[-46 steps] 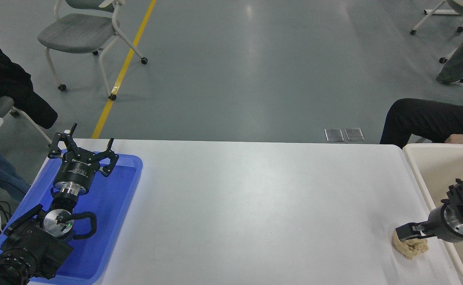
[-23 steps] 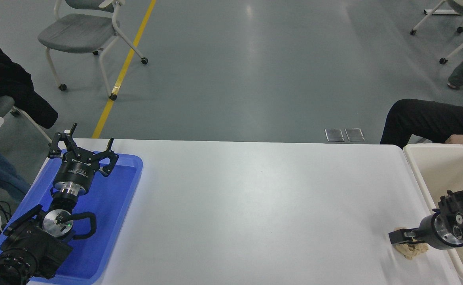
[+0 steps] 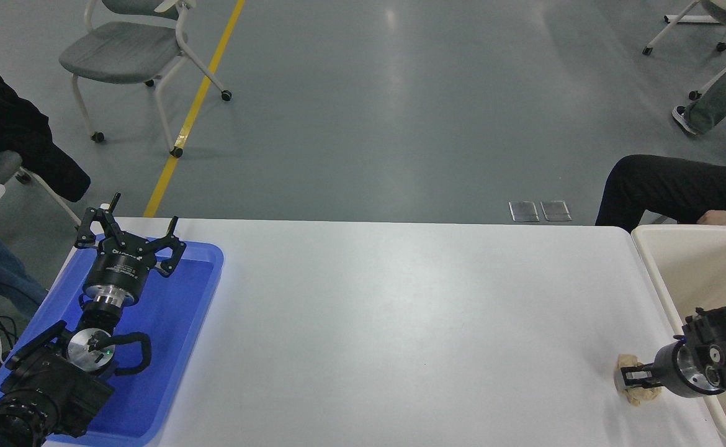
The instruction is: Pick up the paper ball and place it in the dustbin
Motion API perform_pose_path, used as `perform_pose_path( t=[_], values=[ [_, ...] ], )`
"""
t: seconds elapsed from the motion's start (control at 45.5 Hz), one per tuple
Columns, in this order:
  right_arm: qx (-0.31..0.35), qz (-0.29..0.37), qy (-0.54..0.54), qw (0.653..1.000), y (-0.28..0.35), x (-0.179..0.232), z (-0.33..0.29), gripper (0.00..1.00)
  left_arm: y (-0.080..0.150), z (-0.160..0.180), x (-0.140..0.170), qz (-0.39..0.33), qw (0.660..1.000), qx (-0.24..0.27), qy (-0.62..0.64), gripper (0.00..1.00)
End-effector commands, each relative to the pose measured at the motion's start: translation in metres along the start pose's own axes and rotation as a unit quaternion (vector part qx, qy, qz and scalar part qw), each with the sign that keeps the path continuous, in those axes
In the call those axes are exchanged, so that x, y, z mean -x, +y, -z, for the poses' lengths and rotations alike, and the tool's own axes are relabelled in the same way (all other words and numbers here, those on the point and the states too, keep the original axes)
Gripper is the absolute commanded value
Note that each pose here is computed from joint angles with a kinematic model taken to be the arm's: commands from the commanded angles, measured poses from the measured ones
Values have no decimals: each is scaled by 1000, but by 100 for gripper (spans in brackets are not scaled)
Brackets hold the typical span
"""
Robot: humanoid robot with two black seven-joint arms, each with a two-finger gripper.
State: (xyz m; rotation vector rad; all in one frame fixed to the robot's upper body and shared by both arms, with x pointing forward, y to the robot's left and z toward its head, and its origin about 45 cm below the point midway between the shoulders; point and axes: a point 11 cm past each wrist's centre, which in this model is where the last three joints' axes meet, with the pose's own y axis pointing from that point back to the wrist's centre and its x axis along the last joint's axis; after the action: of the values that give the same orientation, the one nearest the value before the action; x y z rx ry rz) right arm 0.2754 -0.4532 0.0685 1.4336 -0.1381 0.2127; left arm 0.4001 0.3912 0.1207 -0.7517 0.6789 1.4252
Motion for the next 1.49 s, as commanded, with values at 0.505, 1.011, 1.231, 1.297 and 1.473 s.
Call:
perform_pose_path(
  t=[0.505,1.011,1.231,1.297,1.473],
  values=[
    [36,-43,20,998,156,-84,-51,0,-1,0,2,2,1000,0,1,100],
    [35,-24,42,998,252,-118,-34,0,-1,0,2,2,1000,0,1,100],
    [38,-20,42,998,253,-118,-35,0,-1,0,2,2,1000,1,1,100],
    [44,-20,39,998,252,-118,-39,0,-1,0,2,2,1000,0,1,100],
    [77,-25,10,997,250,-121,-67,0,-2,0,2,3,1000,1,1,100]
  ],
)
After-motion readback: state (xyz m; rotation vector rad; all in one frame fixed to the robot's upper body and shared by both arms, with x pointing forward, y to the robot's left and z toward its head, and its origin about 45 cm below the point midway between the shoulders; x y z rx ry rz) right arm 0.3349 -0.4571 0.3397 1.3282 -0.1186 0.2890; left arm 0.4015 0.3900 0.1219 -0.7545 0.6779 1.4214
